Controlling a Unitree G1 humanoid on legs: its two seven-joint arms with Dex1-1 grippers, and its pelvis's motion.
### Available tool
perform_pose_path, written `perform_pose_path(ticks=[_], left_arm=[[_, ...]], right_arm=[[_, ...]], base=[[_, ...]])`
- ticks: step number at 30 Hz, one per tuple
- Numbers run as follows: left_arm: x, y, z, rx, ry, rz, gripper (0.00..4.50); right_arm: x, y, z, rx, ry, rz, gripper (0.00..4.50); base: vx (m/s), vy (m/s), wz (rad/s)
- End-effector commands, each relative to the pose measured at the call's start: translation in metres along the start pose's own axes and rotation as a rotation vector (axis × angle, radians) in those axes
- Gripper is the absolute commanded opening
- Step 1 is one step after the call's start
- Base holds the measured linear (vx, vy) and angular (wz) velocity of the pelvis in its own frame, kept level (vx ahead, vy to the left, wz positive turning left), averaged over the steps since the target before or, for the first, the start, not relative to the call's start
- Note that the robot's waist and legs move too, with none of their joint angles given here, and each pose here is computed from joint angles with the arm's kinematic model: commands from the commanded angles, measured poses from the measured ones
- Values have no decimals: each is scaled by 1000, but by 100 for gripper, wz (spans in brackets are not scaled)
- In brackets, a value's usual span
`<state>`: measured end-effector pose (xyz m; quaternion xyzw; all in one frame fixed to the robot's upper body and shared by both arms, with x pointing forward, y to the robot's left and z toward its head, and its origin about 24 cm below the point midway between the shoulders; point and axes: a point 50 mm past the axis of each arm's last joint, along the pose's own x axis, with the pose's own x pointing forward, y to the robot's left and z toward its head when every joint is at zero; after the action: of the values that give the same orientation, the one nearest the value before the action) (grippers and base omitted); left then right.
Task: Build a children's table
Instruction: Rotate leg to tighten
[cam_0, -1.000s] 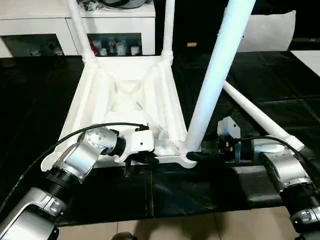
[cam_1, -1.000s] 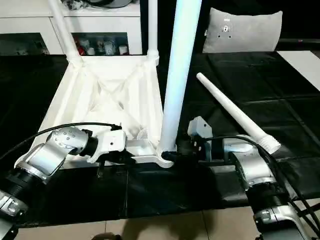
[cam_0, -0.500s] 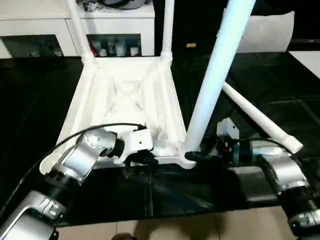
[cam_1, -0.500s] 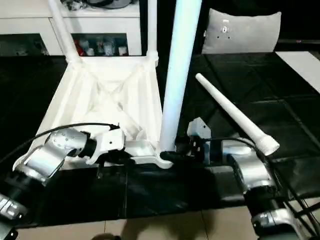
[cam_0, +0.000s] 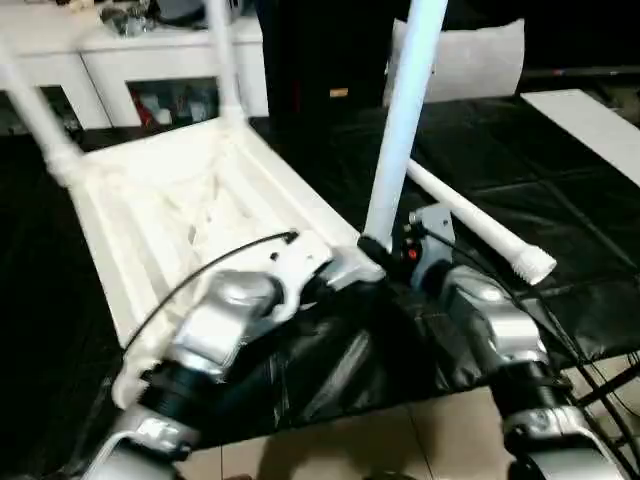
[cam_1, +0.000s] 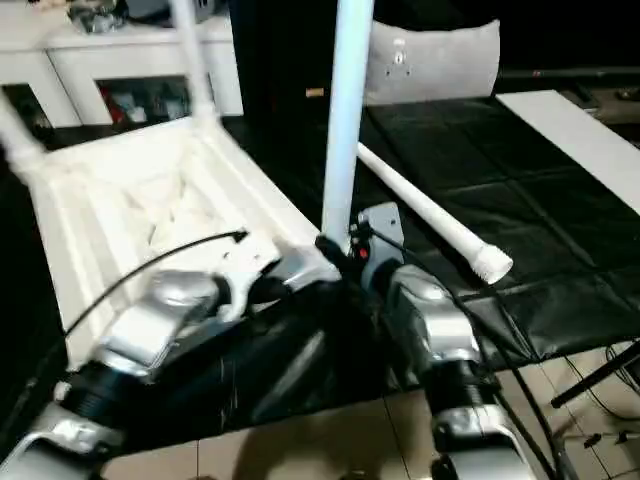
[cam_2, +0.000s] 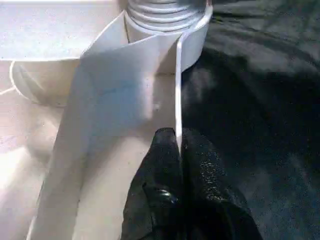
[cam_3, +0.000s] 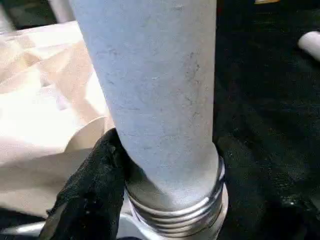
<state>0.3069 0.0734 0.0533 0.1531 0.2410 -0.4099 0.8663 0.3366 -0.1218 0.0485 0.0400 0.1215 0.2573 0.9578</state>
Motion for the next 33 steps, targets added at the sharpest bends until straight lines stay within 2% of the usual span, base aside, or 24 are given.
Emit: perform_pose_path(ticks=[1, 2, 4, 6, 9, 11, 12, 14, 17, 21, 23, 24, 27, 32, 33], left_arm=[[5, -11, 14, 39, -38, -42, 0], [4, -12, 14, 45, -38, -50, 0], [3, -12, 14, 56, -36, -49, 0], [1, -12, 11, 100, -39, -74, 0], [-1, -11, 6, 126, -31, -110, 0], [-3, -10, 3, 137, -27, -137, 0], [-5, -6, -1, 154, -18, -161, 0], [-6, -5, -2, 165, -12, -171, 0], [-11, -1, -7, 225, 9, -224, 0], [-20, 0, -15, 342, 34, -361, 0], [-22, 0, -16, 365, 41, -392, 0], [-26, -1, -20, 405, 65, -451, 0], [-28, -1, -22, 433, 77, -482, 0], [-34, -1, -28, 492, 106, -586, 0], [-35, -1, -28, 506, 107, -606, 0]], right_arm=[[-1, 5, -28, 0, 120, -6, 317], [-2, 5, -27, 13, 107, 2, 317], [-4, 4, -25, 15, 84, 14, 350], [-12, -2, -19, -11, 29, 58, 363], [-23, -10, -14, -41, -4, 105, 395], [-31, -17, -11, -93, -5, 141, 408], [-40, -25, -7, -135, -2, 171, 408], [-44, -29, -5, -152, 0, 180, 438], [-53, -37, 1, -198, 7, 243, 450], [-66, -38, 10, -254, 48, 403, 450], [-67, -37, 10, -262, 61, 438, 450], [-70, -35, 11, -300, 98, 503, 450], [-71, -34, 11, -316, 121, 541, 450], [-73, -30, 4, -353, 219, 655, 450], [-73, -29, 2, -346, 232, 672, 432]], base=[[0, 0, 0], [64, -3, 5], [64, -3, 4], [0, 0, 0], [0, 0, 0], [0, 0, 0], [0, 0, 0], [0, 0, 0], [0, 0, 0], [0, 0, 0], [0, 0, 0], [0, 0, 0], [0, 0, 0], [0, 0, 0], [0, 0, 0]])
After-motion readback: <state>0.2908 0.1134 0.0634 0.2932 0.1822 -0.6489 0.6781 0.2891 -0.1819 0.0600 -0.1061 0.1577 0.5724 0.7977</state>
